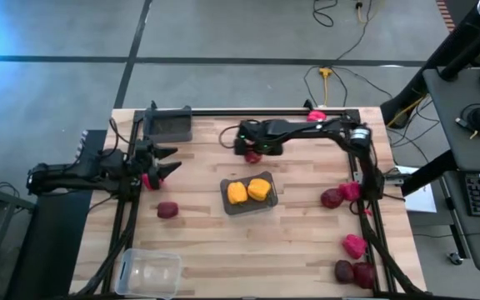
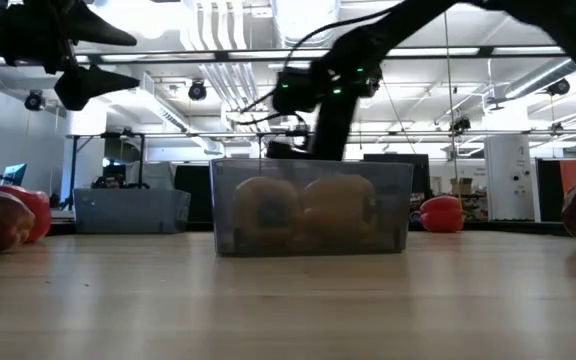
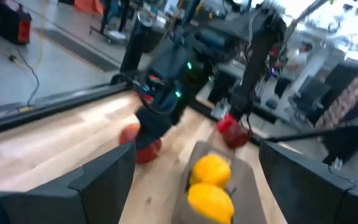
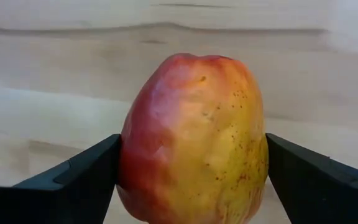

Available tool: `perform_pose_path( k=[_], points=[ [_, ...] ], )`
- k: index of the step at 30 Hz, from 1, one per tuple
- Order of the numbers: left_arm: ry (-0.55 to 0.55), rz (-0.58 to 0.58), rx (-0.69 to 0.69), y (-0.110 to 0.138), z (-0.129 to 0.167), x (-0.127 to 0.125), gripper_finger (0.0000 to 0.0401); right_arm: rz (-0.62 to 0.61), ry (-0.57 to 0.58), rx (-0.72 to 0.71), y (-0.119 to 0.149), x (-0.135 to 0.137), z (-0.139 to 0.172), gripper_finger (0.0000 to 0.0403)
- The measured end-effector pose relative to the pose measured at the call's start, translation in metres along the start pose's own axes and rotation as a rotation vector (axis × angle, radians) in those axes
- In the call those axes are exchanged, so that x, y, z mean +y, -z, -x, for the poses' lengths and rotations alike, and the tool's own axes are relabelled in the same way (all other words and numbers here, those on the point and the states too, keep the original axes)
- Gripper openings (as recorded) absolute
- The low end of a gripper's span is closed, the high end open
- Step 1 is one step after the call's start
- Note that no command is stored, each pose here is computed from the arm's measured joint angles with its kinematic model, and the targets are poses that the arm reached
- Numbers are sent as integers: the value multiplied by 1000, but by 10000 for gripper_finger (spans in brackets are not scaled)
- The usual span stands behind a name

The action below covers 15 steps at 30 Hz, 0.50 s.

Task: Sort produce into baskets
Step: Put the top right apple into the top black bin

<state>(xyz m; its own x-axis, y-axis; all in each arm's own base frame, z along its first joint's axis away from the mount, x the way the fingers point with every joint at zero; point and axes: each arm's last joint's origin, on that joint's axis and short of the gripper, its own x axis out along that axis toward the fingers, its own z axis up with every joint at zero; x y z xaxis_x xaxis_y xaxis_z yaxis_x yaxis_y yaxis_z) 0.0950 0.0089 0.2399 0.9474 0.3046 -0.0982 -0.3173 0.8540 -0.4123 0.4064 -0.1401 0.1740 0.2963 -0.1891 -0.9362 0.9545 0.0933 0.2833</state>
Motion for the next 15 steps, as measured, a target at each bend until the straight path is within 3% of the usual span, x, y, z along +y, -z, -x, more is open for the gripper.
perform_pose_path(
  k=[7,15],
  points=[
    [-12,48,62,7,-2,2,323,62,-49,20,-4,41,-14,369],
    [-31,72,93,11,-5,3,323,100,-42,19,-7,59,-11,371]
  ],
)
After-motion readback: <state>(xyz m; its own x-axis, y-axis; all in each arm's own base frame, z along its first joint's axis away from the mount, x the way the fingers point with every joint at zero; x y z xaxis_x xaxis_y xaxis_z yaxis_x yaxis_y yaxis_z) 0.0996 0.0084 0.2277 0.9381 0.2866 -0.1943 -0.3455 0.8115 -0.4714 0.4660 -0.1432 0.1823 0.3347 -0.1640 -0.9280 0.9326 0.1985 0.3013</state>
